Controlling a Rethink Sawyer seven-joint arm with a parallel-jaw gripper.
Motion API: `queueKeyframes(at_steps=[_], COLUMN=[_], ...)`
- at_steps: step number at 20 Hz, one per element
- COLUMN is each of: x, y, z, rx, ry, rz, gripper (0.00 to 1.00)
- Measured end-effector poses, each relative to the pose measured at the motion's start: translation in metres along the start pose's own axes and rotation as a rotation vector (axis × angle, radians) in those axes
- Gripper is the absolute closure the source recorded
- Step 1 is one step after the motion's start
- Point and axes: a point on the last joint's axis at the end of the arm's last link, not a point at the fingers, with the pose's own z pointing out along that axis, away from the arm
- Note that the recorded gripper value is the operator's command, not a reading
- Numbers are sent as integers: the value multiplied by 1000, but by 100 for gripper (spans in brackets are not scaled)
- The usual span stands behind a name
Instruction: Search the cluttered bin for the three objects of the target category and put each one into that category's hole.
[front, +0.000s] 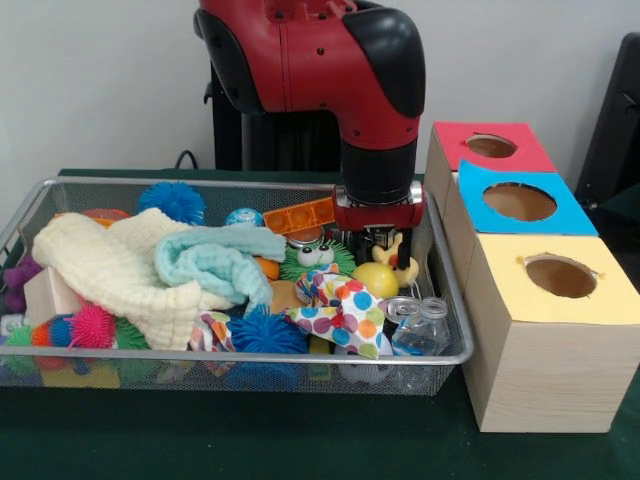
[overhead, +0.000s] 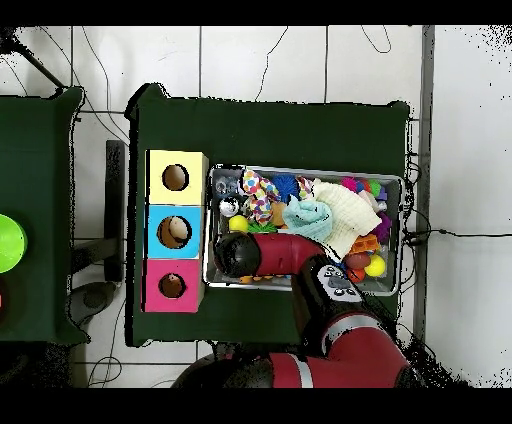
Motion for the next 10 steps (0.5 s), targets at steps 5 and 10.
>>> queueKeyframes(at_steps=[5,10], x=[0,0], y=[0,3], z=[0,1], rx=[0,-5], ry=[1,1], rz=[0,-2], gripper=[0,0])
